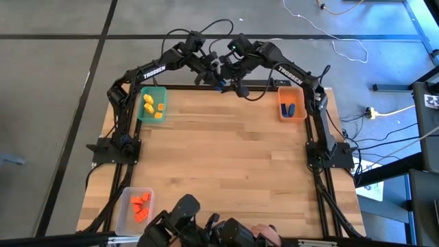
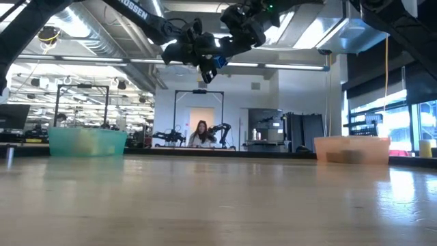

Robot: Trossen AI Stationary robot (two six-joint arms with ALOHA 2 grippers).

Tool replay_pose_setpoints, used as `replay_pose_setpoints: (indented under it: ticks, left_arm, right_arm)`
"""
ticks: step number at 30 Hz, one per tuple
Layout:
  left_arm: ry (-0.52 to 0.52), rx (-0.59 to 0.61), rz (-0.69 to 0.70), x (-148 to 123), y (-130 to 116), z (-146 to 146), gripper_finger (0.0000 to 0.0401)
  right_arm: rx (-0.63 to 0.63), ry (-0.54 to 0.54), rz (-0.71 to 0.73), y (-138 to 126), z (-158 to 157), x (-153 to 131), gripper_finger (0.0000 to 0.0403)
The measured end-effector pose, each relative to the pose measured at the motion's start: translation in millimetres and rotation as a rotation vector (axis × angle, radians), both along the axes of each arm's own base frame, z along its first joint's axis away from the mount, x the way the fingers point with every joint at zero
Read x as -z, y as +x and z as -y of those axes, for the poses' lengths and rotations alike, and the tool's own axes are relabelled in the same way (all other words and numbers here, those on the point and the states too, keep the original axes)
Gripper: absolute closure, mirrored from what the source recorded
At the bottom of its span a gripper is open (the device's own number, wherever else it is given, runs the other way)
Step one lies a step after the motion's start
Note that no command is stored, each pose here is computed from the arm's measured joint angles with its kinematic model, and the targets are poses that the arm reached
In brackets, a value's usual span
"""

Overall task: Sort & place blocks by color
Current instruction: Put the blue game piece into the orange bin

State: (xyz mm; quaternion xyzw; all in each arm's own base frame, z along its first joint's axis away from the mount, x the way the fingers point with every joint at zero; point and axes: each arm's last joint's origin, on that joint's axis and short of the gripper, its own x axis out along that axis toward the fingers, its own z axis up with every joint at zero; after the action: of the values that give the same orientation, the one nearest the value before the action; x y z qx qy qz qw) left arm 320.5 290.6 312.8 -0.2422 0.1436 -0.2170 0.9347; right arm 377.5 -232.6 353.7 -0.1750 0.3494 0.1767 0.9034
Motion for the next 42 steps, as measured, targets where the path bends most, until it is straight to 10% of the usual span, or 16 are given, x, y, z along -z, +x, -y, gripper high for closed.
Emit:
replay_pose_setpoints:
  ticks: [35, 42]
  left_arm:
    - [-0.039, -0.012, -0.010, -0.4, -6.9, -6.8, 0.0271]
    - [-0.027, -0.083, -0.046, 0.6, -11.0, -12.1, 0.0213]
  right_arm:
    - [-0.024, -0.027, 0.036, 6.2, 9.9, 9.1, 0.0271]
    - [0.002, -0.027, 0.012, 6.3, 11.5, 12.1, 0.0277]
